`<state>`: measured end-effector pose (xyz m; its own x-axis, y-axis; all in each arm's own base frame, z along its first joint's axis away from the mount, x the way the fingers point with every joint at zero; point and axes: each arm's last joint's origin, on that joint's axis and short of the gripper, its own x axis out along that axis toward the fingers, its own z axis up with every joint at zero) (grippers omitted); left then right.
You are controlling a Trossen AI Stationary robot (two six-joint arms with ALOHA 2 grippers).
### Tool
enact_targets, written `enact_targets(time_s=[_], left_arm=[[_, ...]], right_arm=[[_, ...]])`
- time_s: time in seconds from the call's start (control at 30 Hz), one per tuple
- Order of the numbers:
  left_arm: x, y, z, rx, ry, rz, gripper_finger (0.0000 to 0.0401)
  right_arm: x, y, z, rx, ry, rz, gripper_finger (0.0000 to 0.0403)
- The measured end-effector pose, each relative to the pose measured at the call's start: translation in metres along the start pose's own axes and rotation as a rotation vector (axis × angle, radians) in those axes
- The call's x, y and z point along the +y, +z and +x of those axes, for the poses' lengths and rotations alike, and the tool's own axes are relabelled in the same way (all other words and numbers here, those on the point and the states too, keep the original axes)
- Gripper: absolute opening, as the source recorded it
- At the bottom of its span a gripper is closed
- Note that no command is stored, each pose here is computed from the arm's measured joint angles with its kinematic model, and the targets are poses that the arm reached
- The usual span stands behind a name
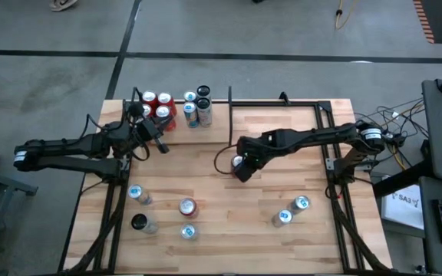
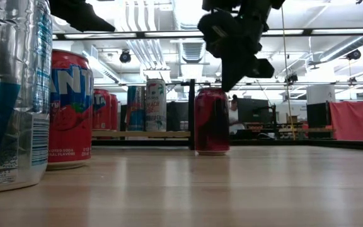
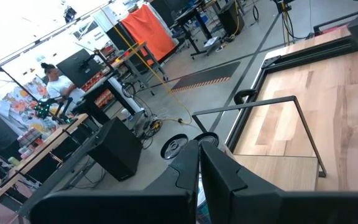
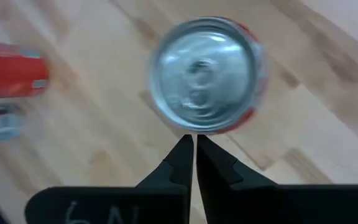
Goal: Place canned beverage on shelf
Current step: Put the red/white soda can on the shelf
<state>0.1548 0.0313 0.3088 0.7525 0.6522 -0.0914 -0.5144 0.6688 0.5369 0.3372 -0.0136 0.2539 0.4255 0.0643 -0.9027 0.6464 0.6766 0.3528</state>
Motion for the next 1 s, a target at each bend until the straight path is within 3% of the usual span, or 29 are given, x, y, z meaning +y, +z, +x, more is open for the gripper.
enact_targets(time_s=[0.2,0.4,0.6,0.7,0.83,0.9,1.0], left_arm=[[0.0,0.0,0.0,0.0,0.0,0.0,0.0],[0.0,0.001,0.0,-0.006,0.003,-0.005,0.0],[0.0,0.001,0.0,-0.005,0.003,-0.004,0.0],[0.0,0.001,0.0,-0.005,0.003,-0.005,0.0],[0.0,0.001,0.0,-0.005,0.003,-0.005,0.0],[0.0,0.001,0.0,-0.006,0.003,-0.004,0.0],[0.0,0.001,0.0,-0.005,0.003,-0.004,0.0]], right_arm=[[0.005,0.008,-0.024,0.018,-0.026,-0.053,0.0009],[0.021,0.024,-0.054,-0.131,-0.026,-0.189,0.0009],[0.024,0.033,-0.069,-0.241,-0.083,-0.195,0.002],[0.023,0.034,-0.068,-0.23,-0.067,-0.149,0.0052],[0.023,0.034,-0.068,-0.228,-0.067,-0.159,0.0124],[0.025,0.032,-0.068,-0.225,-0.074,-0.23,0.0164],[0.03,0.026,-0.067,-0.207,-0.09,-0.449,0.0219]])
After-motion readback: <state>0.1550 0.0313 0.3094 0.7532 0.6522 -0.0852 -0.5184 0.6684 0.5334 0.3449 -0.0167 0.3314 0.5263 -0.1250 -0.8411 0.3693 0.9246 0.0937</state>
